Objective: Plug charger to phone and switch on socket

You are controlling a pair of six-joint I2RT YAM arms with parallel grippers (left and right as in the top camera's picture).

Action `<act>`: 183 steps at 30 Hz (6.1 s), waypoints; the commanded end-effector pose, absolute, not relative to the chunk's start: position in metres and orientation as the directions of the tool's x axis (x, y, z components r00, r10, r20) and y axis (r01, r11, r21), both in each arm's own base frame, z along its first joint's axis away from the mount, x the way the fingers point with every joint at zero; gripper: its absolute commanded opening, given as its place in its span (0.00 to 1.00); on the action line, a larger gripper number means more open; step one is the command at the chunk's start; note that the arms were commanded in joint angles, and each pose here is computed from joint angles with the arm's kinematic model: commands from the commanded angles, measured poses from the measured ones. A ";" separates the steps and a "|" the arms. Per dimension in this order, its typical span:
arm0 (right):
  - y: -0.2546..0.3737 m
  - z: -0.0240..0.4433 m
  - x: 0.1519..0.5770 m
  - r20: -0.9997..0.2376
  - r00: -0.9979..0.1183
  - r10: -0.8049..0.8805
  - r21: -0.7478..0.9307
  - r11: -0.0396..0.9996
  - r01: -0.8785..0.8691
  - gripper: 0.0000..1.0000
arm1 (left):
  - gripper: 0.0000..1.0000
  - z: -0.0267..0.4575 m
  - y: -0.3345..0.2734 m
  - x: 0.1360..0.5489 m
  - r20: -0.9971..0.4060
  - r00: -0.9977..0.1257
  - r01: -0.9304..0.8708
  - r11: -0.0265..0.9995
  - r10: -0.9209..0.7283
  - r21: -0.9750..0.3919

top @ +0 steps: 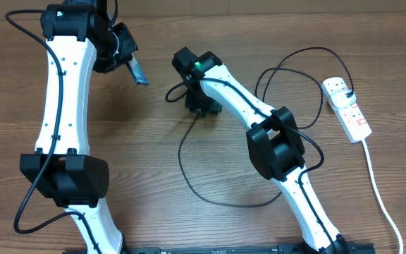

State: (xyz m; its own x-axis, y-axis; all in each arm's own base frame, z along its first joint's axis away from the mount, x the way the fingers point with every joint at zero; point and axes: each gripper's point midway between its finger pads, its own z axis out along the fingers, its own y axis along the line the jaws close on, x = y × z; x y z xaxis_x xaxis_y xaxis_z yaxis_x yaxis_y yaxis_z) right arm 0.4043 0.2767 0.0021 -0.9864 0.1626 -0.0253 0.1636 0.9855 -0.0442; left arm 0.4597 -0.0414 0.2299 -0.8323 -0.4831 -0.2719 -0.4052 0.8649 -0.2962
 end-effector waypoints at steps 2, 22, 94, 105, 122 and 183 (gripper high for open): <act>0.272 -0.035 0.345 0.250 -0.953 0.171 -0.093 0.984 0.152 0.25 | 0.04 0.235 -0.044 0.461 -0.277 -0.825 -0.405 0.858 -0.492 -0.317; 0.240 -0.003 0.347 0.238 -0.939 0.248 -0.167 0.963 0.212 0.35 | 0.04 0.235 -0.044 0.461 -0.277 -0.826 -0.403 0.859 -0.490 -0.316; 0.244 0.090 0.314 0.085 -0.944 0.318 -0.022 0.948 0.317 0.47 | 0.04 0.238 -0.050 0.464 -0.283 -0.842 -0.358 0.869 -0.458 -0.341; 0.238 0.037 0.324 0.050 -0.922 0.384 0.001 0.923 0.385 0.34 | 0.04 0.238 -0.054 0.463 -0.270 -0.848 -0.352 0.866 -0.456 -0.355; 0.241 0.018 0.343 0.019 -0.913 0.408 0.063 0.911 0.408 0.31 | 0.04 0.238 -0.054 0.462 -0.268 -0.849 -0.351 0.865 -0.455 -0.358; 0.266 0.027 0.364 0.079 -0.986 0.146 0.339 0.926 0.165 0.04 | 0.04 0.259 -0.097 0.470 -0.314 -0.908 -0.073 0.845 -0.276 -0.530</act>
